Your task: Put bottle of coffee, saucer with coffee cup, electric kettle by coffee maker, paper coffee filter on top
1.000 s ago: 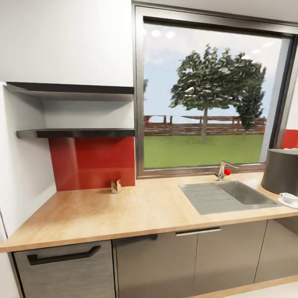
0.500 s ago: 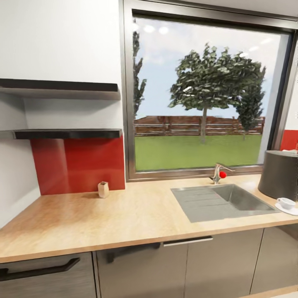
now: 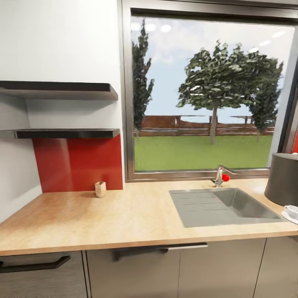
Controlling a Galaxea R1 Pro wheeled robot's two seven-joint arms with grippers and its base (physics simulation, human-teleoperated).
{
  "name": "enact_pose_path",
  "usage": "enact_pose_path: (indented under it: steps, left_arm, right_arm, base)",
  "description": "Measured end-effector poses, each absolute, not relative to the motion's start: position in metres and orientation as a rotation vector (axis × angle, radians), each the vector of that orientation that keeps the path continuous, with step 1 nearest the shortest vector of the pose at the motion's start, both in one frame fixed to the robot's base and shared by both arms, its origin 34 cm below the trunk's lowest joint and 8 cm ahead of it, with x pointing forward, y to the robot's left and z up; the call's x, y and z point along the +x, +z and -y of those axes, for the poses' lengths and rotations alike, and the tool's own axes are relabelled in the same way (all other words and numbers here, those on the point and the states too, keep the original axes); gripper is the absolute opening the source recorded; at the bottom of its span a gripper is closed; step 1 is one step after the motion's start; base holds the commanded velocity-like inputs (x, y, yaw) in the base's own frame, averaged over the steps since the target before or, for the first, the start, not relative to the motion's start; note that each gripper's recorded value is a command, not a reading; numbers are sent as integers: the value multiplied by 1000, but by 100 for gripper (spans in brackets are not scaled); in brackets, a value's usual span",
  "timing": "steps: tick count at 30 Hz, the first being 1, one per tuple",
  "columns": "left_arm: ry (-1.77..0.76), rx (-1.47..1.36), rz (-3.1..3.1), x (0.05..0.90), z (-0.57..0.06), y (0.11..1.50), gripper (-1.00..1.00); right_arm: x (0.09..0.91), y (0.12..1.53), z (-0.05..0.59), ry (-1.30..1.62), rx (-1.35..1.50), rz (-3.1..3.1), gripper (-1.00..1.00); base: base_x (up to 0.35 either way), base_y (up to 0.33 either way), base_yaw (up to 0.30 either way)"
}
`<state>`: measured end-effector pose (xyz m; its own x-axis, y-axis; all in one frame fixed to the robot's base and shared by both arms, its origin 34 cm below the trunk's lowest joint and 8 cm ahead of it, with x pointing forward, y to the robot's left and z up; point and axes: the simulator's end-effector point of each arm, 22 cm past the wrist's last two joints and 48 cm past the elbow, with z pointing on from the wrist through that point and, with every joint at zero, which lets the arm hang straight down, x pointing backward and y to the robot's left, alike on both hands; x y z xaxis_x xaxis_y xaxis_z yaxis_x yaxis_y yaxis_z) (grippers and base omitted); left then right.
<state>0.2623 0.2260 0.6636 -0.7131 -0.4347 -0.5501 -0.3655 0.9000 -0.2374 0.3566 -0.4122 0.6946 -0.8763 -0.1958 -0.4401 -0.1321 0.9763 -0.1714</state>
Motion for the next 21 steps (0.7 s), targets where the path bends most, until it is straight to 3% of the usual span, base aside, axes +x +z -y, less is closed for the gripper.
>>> enact_pose_path:
  steps: [21]
  left_arm:
    - [-148,-570,-2440,262,-226,664,100]
  right_arm:
    - [356,694,411,-186,-233,-2655,-100]
  base:
    - [0,-329,4]
